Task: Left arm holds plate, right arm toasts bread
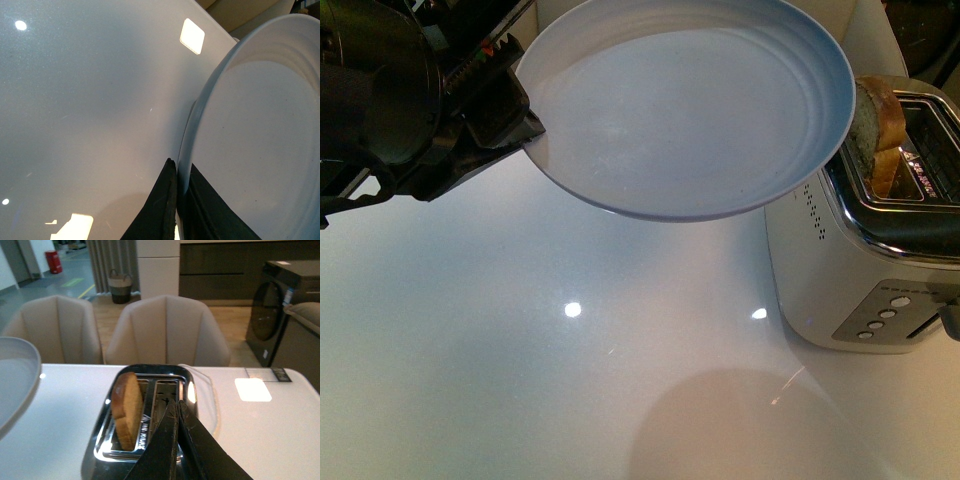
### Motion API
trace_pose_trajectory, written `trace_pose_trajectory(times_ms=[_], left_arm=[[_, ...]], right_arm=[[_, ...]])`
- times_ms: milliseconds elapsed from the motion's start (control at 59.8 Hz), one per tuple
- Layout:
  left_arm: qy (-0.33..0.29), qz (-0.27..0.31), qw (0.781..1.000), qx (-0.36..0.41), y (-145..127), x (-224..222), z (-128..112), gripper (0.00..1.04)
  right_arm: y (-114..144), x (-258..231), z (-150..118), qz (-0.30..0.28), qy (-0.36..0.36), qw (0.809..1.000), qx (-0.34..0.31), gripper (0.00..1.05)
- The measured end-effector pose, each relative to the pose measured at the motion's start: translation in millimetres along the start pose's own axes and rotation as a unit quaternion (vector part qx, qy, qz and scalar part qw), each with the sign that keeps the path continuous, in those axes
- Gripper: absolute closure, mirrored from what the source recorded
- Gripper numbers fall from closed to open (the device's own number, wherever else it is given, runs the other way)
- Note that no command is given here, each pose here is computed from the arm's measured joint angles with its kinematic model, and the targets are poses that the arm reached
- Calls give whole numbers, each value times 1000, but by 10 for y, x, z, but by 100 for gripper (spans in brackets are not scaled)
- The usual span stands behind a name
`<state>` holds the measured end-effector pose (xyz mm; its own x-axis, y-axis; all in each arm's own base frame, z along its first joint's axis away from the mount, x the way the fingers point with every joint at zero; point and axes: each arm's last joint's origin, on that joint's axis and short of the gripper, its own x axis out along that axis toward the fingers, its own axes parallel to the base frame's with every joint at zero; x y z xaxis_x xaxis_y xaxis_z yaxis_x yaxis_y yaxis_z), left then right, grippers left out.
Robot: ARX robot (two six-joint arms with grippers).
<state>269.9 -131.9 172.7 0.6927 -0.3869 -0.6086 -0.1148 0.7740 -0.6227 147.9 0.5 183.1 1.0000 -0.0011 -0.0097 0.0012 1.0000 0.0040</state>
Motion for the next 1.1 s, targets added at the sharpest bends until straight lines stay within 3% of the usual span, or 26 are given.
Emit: trace_pose_trajectory(times_ms=[401,1104], left_arm=[[0,0,1000,0,0,0,0,102],[0,-1,1000,0,-1,-1,0,102]], right_arm=[[-2,-188,-129,2,-7,1000,0,103],[-2,-366,-109,2,-15,1000,0,103]])
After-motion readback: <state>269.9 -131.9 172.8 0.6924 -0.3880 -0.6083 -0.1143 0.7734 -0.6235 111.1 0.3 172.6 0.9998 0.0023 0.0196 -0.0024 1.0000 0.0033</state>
